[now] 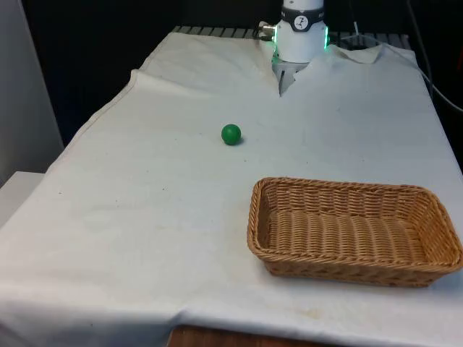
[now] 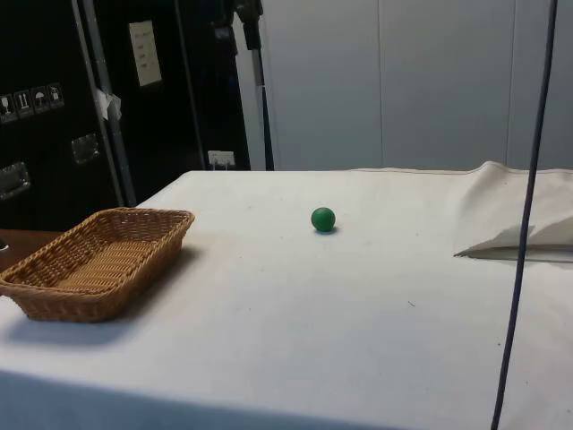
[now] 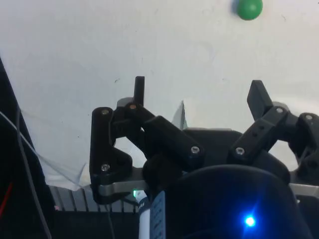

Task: Pick up the ball and place it into the basket.

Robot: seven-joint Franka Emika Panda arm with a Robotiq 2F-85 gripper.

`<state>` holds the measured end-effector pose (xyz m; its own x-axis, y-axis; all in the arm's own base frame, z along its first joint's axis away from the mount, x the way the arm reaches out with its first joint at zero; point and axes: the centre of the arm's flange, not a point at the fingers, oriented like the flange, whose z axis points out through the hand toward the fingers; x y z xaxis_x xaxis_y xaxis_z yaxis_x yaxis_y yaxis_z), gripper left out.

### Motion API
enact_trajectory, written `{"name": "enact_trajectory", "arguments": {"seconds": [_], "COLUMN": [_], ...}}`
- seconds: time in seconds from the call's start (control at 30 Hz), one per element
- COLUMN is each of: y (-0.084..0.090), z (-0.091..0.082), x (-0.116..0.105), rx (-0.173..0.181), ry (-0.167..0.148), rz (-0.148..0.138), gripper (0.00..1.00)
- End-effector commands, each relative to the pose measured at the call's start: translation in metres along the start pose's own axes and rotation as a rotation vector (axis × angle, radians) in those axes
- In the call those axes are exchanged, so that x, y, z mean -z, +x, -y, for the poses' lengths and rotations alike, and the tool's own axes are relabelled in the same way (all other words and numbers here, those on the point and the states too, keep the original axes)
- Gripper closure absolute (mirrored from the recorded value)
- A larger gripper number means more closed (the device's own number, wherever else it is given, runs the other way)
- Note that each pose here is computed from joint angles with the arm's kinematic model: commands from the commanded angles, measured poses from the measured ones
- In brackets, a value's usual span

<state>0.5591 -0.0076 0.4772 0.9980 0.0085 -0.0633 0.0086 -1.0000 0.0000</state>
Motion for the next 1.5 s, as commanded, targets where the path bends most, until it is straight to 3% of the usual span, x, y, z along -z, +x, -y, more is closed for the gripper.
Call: {"name": "enact_trajectory", "arguments": {"seconds": [0.0, 0.07, 0.1, 0.33, 0.37, 0.4, 0.67, 0.7, 0.73, 0.93, 1.27, 1.47], "y": [-0.006, -0.002, -0.012, -0.033, -0.029, -0.036, -0.061, -0.059, -0.065, -0.083, -0.095, -0.097], "z": [-0.002, -0.001, -0.003, -0.006, -0.006, -0.006, -0.01, -0.009, -0.01, -0.011, -0.016, -0.027], "x": [0.002, 0.0, 0.002, -0.002, -0.002, -0.002, -0.012, -0.013, -0.014, -0.028, -0.057, -0.072], "rx": [0.002, 0.0, 0.003, 0.008, 0.011, 0.009, 0.018, 0.021, 0.019, 0.027, 0.033, 0.024], "ry": [-0.002, 0.002, 0.0, 0.008, 0.014, 0.009, 0.022, 0.029, 0.024, 0.019, 0.016, 0.018], "rz": [-0.006, 0.001, -0.005, -0.007, 0.006, -0.008, -0.013, 0.001, -0.013, -0.013, 0.007, -0.003], "gripper": [0.0, 0.0, 0.0, 0.0, 0.0, 0.0, 0.0, 0.0, 0.0, 0.0, 0.0, 0.0]}}
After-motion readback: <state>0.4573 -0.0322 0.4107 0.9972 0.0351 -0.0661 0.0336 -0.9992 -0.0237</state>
